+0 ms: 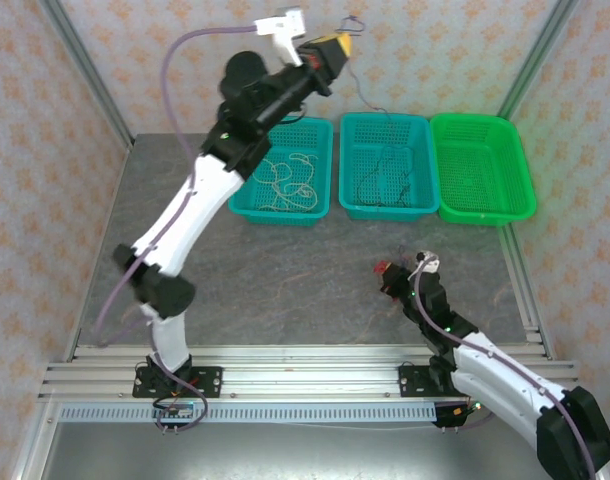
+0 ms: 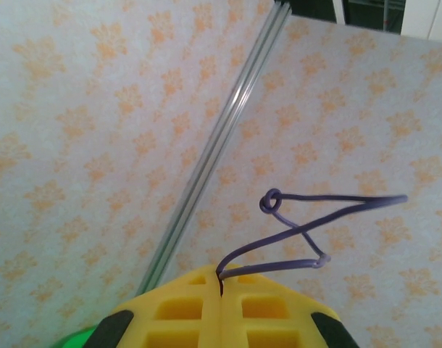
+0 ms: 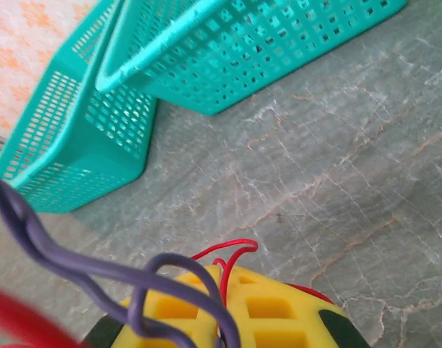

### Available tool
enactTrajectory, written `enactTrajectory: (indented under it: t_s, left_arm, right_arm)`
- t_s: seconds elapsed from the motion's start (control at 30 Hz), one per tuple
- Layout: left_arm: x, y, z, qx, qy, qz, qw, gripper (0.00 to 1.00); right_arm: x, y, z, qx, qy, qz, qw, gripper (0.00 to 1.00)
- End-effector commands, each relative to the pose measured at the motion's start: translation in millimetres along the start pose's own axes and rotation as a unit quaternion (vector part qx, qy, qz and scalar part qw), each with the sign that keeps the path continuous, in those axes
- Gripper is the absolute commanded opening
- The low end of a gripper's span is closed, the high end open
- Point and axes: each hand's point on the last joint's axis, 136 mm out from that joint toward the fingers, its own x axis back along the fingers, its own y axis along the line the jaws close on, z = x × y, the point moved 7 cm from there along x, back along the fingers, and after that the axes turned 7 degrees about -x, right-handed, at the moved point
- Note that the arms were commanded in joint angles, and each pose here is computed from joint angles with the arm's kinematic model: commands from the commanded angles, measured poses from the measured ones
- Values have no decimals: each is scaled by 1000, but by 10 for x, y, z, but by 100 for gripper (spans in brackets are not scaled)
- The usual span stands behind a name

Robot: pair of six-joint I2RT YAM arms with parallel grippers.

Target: Untangle the cables

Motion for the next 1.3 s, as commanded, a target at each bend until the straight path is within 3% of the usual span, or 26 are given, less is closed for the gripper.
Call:
enactTrajectory:
  t_s: [0.0,0.27,0.43,0.47,0.53,0.6,0.67,0.73,0.83,0.97,1.13,1.27]
  left_arm:
    - [-235,217,411,-34,37,-44,998,0]
    - [-529,986,1895,-11,149,-129,980,0]
    - [-458,1256,2479,-19,221,-168,960,0]
    - [-443,1263,2531,-21,233,-167,958,10]
    - [-429,1207,2490,-27,241,-156,957,35]
    - [-417,1094,2315,-31,237,-141,961,54]
    - [-381,922,2037,-29,225,-124,966,67]
    - [-304,739,1740,-28,207,-109,972,74]
    - [-41,523,1373,-26,172,-95,980,75]
    - [600,271,1080,-36,140,-77,986,75]
    - [1629,109,1274,-48,172,-67,982,75]
    - [2399,106,1704,-29,220,-79,972,74]
  right_arm:
    - [40,-78,56,-8,8,4,1000,0]
    - [69,-62,93,-14,23,-14,1000,0]
    - [74,-29,61,-9,17,-17,1000,0]
    - [74,-21,50,-8,15,-16,1000,0]
    - [75,-4,34,-4,11,-18,1000,0]
    - [74,10,14,-2,8,-16,1000,0]
    - [69,38,-4,1,7,-17,1000,0]
    - [61,73,-18,5,11,-18,1000,0]
    - [48,171,-31,18,25,-33,999,0]
    - [24,375,-4,49,69,-83,993,0]
    - [-68,741,27,57,143,-155,976,0]
    - [-187,1140,55,49,196,-240,950,0]
